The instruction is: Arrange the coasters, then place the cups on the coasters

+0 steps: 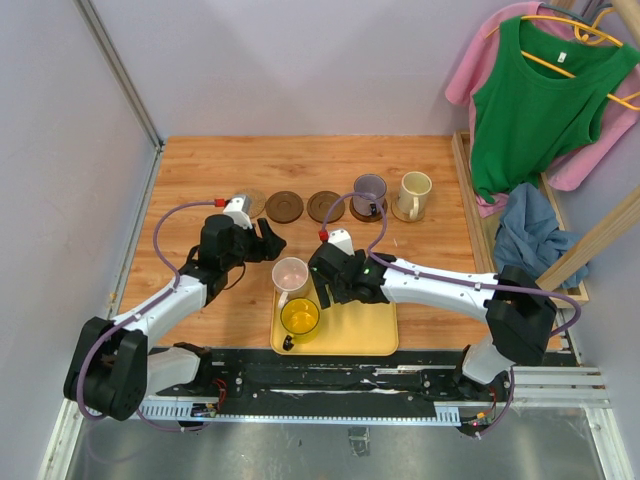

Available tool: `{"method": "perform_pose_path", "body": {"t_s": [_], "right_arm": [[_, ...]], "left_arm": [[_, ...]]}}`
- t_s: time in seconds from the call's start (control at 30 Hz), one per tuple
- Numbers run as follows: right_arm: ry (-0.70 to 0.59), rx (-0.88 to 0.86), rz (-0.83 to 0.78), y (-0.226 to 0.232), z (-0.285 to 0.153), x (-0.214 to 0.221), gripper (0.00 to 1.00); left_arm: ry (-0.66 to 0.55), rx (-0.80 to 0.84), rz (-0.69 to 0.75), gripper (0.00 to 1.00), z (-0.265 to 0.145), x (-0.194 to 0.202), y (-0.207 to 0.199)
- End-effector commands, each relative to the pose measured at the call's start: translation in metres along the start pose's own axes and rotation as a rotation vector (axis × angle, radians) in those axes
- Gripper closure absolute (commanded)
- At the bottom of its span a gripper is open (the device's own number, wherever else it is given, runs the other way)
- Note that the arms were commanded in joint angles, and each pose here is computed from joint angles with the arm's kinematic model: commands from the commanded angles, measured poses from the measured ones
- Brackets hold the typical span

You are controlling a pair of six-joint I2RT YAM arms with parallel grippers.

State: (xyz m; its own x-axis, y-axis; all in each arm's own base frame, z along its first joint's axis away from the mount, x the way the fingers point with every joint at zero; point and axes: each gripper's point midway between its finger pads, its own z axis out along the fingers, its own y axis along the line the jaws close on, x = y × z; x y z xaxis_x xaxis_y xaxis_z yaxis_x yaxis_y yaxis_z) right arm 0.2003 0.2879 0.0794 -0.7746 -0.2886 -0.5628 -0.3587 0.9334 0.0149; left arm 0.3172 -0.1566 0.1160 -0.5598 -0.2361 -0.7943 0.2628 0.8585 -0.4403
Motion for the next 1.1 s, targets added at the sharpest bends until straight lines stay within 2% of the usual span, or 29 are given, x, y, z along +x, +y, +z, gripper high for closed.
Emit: {"method": "perform_pose_path", "body": {"t_s": [0.0,0.3,0.77,1.07], "right_arm": [[-0.014,0.047,0.016,-0.009,-0.006,0.002,0.19],[0.006,0.098,0.02,-0.024,-0.011,0.012,0.21],[0.014,-0.028,-0.081,0.011,-0.005,0.004,0.29],[0.024,-0.035,-0.095,0.018,0.001,0.004,0.48]], "left_arm": [[-0.009,0.036,0.007,0.31,0.002,0.0,-0.008],[-0.019,0.034,0.006,0.3,0.0,-0.002,-0.008],[-0.014,0.021,0.006,0.31,-0.001,0.003,-0.004],[-0.008,0.018,0.008,0.3,0.0,0.005,-0.003]]}}
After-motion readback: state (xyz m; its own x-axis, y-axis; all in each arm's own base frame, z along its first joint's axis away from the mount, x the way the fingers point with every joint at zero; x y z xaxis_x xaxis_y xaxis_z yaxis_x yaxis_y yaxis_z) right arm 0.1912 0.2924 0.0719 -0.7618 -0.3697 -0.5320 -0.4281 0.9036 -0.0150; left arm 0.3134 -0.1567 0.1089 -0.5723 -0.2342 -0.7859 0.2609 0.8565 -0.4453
